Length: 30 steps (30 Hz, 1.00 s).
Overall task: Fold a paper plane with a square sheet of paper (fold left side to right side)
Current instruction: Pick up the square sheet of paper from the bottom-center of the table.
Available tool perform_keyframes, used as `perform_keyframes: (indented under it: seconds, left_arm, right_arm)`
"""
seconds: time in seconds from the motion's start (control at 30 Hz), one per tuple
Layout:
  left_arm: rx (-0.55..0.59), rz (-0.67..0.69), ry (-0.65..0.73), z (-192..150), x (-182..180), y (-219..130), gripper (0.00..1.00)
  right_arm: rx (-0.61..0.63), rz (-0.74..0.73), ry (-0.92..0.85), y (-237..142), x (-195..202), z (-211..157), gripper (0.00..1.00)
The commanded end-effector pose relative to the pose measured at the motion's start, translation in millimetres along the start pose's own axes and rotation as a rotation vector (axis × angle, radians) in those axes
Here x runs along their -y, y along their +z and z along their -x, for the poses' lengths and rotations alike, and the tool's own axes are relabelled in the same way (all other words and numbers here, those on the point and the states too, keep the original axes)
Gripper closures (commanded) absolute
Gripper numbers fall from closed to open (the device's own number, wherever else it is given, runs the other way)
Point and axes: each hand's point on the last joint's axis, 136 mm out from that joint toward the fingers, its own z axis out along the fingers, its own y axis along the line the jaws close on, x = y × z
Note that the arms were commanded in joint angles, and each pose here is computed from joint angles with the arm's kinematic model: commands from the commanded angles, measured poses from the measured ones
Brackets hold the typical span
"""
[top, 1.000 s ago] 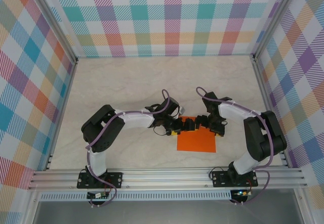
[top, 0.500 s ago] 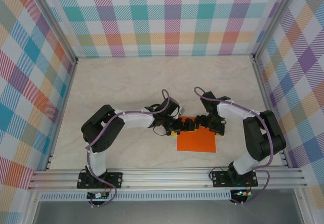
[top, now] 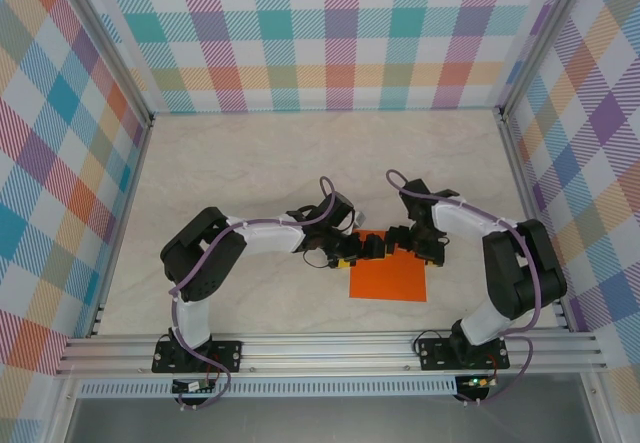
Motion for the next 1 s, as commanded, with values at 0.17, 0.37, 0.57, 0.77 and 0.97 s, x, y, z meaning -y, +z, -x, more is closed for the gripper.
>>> perform_keyframes:
  seconds: [0.17,0.37,0.57,0.77,0.97]
  left_arm:
    - [0.015,0.023,0.011,0,1,8,0.0]
    - [0.013,0.024,0.013,0,1,7,0.0]
    - [0.011,0.023,0.016,-1,2,7,0.0]
    - [0.012,0.024,0.016,0,2,8,0.0]
    - [0.009,0.022,0.014,0,1,9,0.0]
  right_arm:
    - [0.073,0.043,-0.055,-25,-12,41,0.0]
    - [0.07,-0.01,-0.047,-13,-9,55,0.0]
    - [0.052,-0.031,-0.032,-6,-5,53,0.0]
    - [-0.015,0.016,-0.01,9,-7,34,0.0]
    - [-0.07,0.026,-0.012,19,-9,12,0.0]
